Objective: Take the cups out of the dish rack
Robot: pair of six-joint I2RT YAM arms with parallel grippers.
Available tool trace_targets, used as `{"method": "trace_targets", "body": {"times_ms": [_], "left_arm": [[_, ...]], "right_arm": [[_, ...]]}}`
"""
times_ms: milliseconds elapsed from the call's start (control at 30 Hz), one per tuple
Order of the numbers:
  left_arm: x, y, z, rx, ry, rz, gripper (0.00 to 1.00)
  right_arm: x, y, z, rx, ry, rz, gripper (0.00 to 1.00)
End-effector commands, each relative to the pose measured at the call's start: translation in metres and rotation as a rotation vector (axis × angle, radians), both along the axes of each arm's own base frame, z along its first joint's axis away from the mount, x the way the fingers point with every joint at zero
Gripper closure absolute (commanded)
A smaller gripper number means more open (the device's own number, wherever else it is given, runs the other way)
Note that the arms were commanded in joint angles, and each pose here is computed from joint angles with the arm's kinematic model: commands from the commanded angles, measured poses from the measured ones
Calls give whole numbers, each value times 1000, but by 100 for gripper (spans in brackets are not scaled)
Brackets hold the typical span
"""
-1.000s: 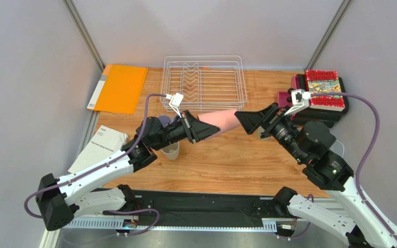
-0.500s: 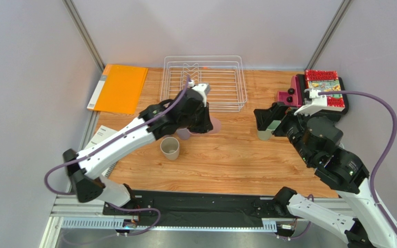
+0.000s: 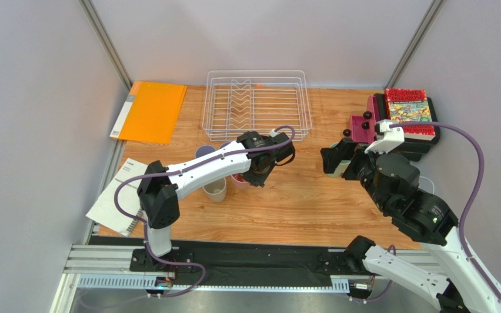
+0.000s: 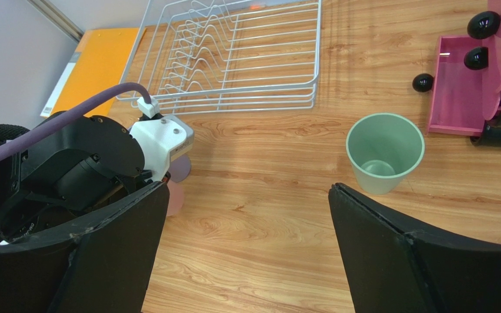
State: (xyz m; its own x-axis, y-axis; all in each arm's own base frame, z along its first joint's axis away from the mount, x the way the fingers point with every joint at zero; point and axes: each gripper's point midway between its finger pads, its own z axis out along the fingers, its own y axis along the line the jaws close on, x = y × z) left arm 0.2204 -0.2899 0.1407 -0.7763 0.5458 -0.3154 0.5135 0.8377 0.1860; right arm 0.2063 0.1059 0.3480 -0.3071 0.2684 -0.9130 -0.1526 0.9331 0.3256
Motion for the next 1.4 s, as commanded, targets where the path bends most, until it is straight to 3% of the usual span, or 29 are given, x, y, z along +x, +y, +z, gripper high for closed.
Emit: {"method": "trace_targets", "body": {"times_ms": [0,700,800,933,1167,1367], "left_arm": [[-1,-1,-7,0,19,-29,100],[-16,-18,-65,-52,146,-28,99],[-14,-18,-61,-58,131,-26,92],[-8,-14,-46,-64,80,-13,66],[2,-10,4,-116,-44,2,36],[7,-13,62,-171,-175,-4,31]], "right_arm": [[1,4,-1,11,-15,13,0],[3,1,-14,-28,-12,8,0],[4,4,-15,-27,-7,13,0],[5,7,-18,-25,1,19,0],[7,10,-15,-24,-1,24,0],[7,11,-11,-13,-6,24,0]]}}
